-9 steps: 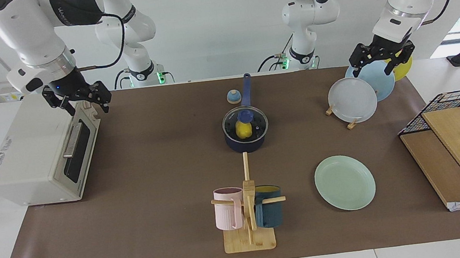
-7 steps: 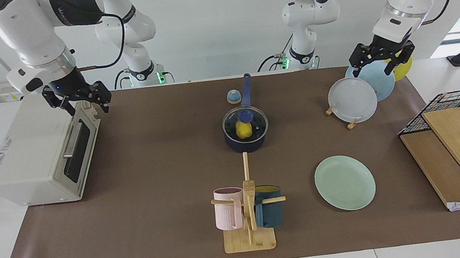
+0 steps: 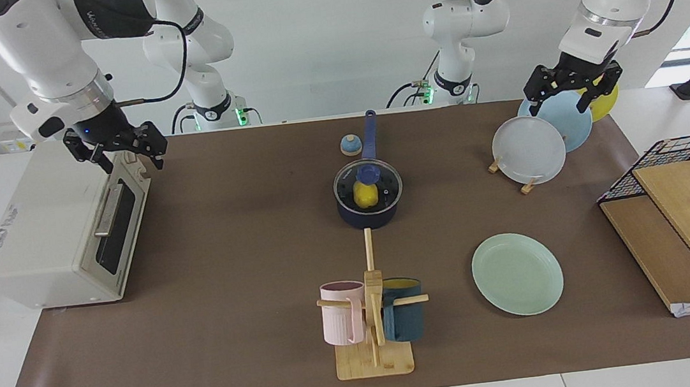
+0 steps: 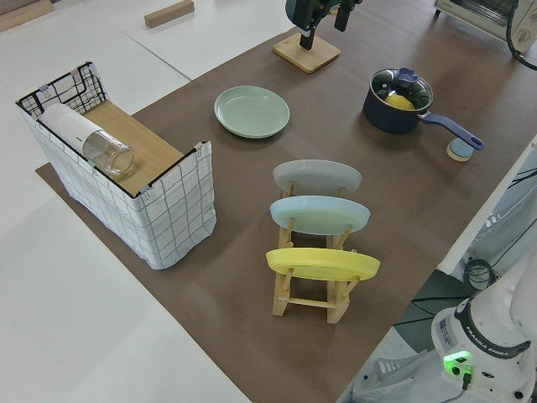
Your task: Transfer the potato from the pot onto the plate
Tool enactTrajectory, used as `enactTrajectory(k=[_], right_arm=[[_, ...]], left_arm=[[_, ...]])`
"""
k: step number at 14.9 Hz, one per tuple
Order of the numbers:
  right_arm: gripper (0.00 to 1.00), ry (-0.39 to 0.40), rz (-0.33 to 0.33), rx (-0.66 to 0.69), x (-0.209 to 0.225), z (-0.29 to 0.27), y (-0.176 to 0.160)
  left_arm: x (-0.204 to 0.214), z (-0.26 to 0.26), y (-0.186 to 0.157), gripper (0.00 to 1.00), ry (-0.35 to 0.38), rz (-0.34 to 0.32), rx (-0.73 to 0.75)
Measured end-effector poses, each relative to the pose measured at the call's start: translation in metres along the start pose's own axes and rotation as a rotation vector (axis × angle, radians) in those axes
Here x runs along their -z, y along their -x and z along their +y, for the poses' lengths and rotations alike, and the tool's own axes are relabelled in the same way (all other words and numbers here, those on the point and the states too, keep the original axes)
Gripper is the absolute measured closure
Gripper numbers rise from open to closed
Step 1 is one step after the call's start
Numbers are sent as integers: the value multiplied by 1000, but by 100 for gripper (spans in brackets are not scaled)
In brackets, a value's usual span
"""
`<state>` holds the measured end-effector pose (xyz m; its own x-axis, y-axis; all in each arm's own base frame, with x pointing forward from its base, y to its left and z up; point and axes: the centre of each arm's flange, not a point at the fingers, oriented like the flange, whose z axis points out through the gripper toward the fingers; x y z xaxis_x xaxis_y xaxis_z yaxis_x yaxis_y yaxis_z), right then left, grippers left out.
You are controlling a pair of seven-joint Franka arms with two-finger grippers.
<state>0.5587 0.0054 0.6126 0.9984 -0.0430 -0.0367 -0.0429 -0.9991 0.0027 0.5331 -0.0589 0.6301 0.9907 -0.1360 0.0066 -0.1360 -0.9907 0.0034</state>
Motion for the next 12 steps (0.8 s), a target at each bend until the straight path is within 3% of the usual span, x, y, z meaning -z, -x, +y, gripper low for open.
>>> enactTrajectory(k=[12], right_arm=[[0, -18, 25, 165, 22, -70, 6]], left_arm=[[0, 1, 0, 0, 0, 1, -2]])
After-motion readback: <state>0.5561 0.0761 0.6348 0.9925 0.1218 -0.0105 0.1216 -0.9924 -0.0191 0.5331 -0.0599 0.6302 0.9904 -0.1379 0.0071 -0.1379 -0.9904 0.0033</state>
